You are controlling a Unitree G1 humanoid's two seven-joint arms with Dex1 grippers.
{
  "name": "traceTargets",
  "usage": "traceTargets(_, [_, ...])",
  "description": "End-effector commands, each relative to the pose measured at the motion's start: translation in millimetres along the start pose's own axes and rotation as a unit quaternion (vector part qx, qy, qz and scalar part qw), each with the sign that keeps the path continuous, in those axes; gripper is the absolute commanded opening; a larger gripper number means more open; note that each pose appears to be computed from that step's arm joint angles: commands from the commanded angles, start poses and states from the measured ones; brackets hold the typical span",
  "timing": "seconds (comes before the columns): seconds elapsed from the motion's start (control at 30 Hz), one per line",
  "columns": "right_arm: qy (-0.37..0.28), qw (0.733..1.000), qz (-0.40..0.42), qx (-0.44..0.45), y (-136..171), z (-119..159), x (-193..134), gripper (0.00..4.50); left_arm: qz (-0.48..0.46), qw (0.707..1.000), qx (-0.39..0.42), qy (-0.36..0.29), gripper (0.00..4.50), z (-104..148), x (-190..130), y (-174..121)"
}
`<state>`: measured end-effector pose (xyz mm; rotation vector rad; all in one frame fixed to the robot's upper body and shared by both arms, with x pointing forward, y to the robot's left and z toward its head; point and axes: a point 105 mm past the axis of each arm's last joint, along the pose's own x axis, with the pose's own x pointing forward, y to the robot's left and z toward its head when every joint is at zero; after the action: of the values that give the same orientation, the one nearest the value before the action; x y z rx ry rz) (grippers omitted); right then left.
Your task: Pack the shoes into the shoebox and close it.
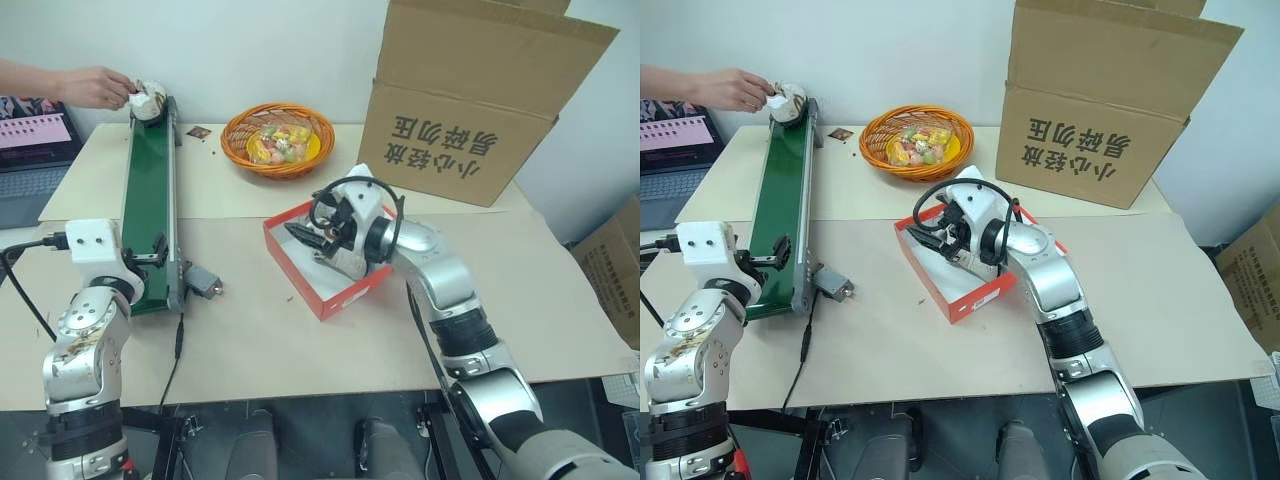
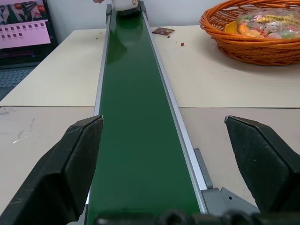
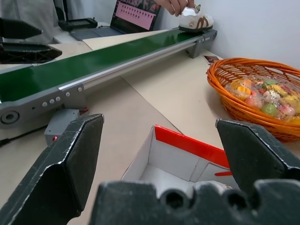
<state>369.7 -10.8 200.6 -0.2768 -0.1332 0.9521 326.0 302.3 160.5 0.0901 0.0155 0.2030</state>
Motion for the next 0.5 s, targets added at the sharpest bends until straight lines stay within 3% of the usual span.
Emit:
traceTargets(0.03, [-0.016,0.999,-0.003,-0.035,-0.1,11.2,-1.7,4.5,0.013,1.0,0.005,-0.023,4.43,12.7,-0.6,8.4])
traceTargets(0.5, [-0.015,0.996,0.046,0.069,15.6,11.7,-12.2,4.5,0.018,1.0,0.011,-0.012,4.43,7.5,2.4,9.5])
